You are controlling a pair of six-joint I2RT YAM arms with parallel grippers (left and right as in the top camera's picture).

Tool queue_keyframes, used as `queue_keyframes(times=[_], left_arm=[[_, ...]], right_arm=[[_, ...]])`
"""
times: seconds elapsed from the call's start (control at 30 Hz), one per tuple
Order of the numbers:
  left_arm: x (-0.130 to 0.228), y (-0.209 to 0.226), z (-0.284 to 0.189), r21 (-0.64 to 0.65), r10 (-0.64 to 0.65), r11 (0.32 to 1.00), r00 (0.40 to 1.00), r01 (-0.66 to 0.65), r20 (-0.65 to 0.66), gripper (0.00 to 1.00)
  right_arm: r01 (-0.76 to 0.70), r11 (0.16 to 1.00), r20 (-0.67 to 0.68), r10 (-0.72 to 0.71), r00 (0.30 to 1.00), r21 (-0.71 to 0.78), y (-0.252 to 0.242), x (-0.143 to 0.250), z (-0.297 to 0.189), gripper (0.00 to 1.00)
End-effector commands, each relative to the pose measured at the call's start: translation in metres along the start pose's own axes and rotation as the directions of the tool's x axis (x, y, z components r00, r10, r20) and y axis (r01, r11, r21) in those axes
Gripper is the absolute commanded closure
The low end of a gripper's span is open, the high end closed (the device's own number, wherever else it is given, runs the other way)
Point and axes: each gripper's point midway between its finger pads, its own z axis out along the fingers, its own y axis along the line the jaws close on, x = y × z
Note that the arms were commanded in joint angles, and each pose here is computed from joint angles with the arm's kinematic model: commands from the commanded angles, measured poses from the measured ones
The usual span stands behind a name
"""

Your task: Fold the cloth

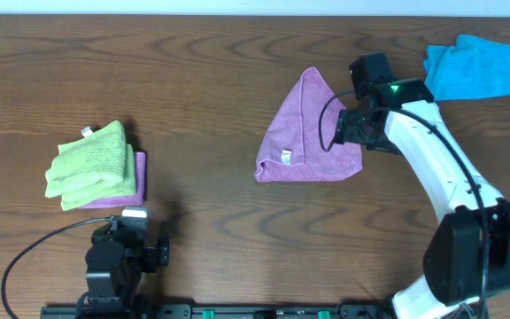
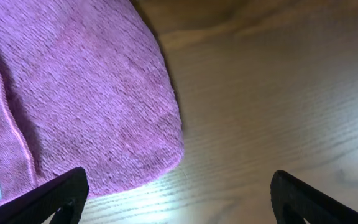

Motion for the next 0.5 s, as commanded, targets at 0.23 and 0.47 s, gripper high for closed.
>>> queue_keyframes(times=[0.23, 0.47], left_arm=[[0.008, 0.000, 0.003, -0.001, 0.013, 1.000, 1.000, -0.013, -0.025, 0.05], [0.008, 0.000, 0.003, -0.001, 0.013, 1.000, 1.000, -0.013, -0.025, 0.05]], right_arm=[[0.172, 0.958, 0.015, -0.173, 0.985, -0.231, 0.041, 0.003, -0.011, 0.05], [0.329, 0.862, 0.102, -0.314, 0.944, -0.385, 0.084, 0.005, -0.024, 0.06]])
